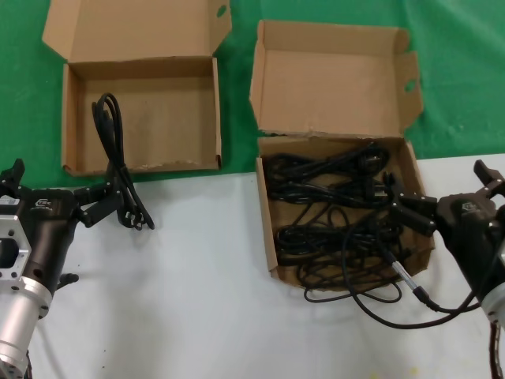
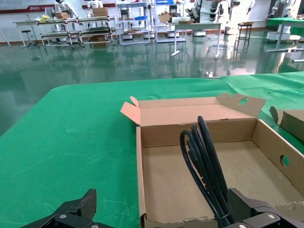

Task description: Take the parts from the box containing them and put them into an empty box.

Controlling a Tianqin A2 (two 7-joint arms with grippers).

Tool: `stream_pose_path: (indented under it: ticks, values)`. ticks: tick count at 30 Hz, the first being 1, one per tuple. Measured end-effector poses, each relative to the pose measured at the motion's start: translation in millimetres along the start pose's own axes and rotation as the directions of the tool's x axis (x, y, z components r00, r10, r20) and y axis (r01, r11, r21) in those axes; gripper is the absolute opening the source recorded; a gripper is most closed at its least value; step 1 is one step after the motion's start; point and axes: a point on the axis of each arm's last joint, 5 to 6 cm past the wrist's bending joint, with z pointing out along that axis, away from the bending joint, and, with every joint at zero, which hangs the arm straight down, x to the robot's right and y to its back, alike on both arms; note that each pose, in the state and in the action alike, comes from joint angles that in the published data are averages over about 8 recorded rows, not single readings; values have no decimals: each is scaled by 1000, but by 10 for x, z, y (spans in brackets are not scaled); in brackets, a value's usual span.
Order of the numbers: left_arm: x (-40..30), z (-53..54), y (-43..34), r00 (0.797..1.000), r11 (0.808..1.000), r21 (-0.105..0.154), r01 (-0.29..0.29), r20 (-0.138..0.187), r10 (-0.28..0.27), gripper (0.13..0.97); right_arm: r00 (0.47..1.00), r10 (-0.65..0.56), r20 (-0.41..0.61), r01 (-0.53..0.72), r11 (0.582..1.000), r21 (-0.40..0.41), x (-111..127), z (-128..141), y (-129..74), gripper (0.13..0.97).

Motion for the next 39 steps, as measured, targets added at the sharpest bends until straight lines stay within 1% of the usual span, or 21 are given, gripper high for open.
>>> stream_pose_path:
  ticks: [39]
  values:
    - [0,0,0,1000,1000,0,0,0,0,966,1000,0,0,0,1000,0,0,0,0,966]
